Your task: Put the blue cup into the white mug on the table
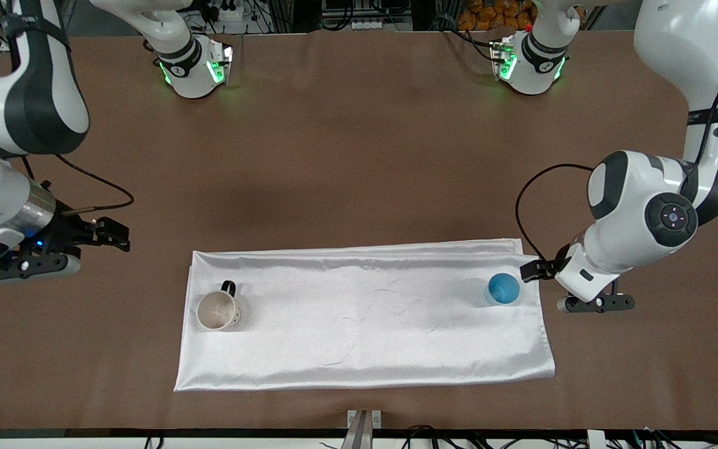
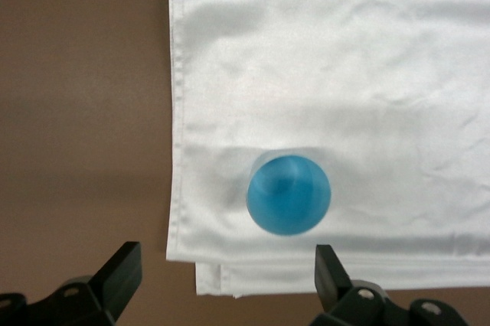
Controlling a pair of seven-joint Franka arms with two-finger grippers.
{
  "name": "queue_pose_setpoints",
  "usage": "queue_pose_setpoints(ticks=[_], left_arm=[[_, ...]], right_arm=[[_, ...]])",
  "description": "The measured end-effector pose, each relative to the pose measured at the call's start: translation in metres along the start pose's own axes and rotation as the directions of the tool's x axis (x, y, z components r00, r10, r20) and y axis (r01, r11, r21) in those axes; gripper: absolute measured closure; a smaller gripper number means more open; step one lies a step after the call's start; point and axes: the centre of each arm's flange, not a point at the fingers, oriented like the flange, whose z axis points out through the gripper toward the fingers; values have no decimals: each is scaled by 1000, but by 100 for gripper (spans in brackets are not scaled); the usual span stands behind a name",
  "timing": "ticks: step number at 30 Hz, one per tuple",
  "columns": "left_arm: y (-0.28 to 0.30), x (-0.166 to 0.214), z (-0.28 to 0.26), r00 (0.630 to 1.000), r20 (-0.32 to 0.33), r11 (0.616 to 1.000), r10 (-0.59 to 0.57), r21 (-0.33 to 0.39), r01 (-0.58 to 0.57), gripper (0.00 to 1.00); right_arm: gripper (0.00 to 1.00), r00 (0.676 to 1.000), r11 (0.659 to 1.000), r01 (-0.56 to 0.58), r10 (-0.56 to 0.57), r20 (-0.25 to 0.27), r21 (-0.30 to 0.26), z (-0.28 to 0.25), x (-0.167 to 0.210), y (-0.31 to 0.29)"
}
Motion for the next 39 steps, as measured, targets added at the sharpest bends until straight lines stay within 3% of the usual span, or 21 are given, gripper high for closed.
queue_pose_setpoints(ticks=[9, 14, 20, 26, 34, 39], left_arm=[[-3, 7, 51, 1000, 0, 1000, 0, 3, 0, 0], [-4, 8, 75, 1000, -1, 1000, -16, -2, 16, 0], [-4, 3, 101, 1000, -6, 1000, -22, -9, 22, 0], [10, -5, 108, 999, 1, 999, -33, -2, 33, 0], [24, -12, 118, 1000, -15, 998, -28, 56, 28, 0], [24, -13, 120, 999, -14, 998, -31, 59, 32, 2]], right_arm=[[0, 999, 1000, -25, 26, -39, 12, 73, 34, -29], [0, 999, 999, -40, 41, -31, 17, 93, 40, -48], [0, 995, 995, -102, 101, 7, 19, 117, 40, -68], [0, 976, 979, -206, 205, 79, 5, 160, 36, -81], [0, 967, 980, -198, 198, 159, -15, 215, 26, -109], [0, 965, 982, -189, 190, 180, -21, 234, 22, -121]])
